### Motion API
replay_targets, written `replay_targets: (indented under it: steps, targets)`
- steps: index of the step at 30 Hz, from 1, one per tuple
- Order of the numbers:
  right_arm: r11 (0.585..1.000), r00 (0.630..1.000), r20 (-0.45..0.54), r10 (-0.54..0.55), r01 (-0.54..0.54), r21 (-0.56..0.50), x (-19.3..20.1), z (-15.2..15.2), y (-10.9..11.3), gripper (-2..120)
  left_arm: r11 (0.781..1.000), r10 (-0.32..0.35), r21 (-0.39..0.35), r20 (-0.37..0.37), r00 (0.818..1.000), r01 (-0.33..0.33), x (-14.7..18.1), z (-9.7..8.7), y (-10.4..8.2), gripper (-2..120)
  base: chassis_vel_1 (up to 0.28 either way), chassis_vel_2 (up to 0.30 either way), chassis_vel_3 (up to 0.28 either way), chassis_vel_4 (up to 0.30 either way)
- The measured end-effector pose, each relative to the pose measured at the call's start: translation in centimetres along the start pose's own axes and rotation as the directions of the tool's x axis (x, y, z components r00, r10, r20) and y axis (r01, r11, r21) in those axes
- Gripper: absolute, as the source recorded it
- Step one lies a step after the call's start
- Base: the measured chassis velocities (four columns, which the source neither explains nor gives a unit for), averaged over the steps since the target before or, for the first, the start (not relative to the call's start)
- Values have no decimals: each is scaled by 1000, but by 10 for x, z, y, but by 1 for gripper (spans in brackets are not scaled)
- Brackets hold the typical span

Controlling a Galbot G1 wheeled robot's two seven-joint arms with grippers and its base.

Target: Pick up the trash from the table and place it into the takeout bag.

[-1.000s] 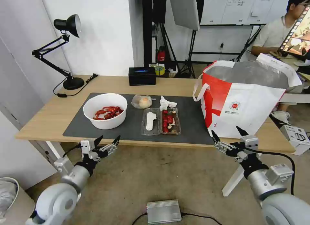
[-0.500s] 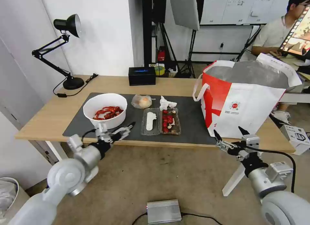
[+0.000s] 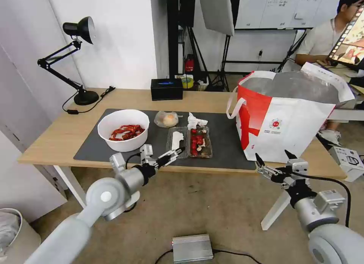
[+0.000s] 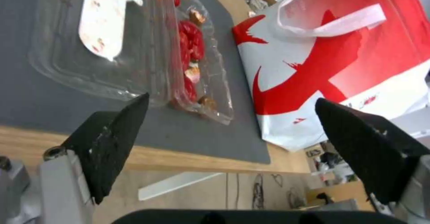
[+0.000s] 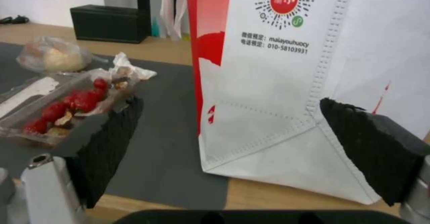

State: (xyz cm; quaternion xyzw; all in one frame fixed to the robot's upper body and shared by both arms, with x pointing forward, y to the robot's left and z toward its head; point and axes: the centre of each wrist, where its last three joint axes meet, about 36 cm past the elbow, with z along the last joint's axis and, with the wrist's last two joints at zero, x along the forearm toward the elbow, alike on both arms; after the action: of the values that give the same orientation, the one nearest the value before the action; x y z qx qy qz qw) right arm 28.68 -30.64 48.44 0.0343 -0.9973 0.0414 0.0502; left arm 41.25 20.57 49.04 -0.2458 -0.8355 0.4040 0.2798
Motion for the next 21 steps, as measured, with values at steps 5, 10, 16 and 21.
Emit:
replay_targets:
  steps: [5, 10, 16, 21]
  targets:
    - [1000, 1000, -3, 11, -11, -2, -3, 3, -1, 100, 998, -29, 60, -11, 1000, 30, -11, -2, -12, 100, 0, 0, 0, 0]
    - [1000, 1000, -5, 21, -21, -5, -5, 5, -2, 100, 990, -89, 110, -26, 996, 92, -28, 5, -14, 100, 0, 0, 0, 0]
    - [1000, 1000, -8, 26, -26, -5, -6, 6, -3, 100, 984, -112, 138, -19, 994, 113, -36, 7, -15, 100, 0, 0, 0, 0]
    - [999, 999, -14, 34, -34, -10, -7, 9, -3, 100, 976, -137, 173, -4, 991, 136, -41, 9, -16, 100, 0, 0, 0, 0]
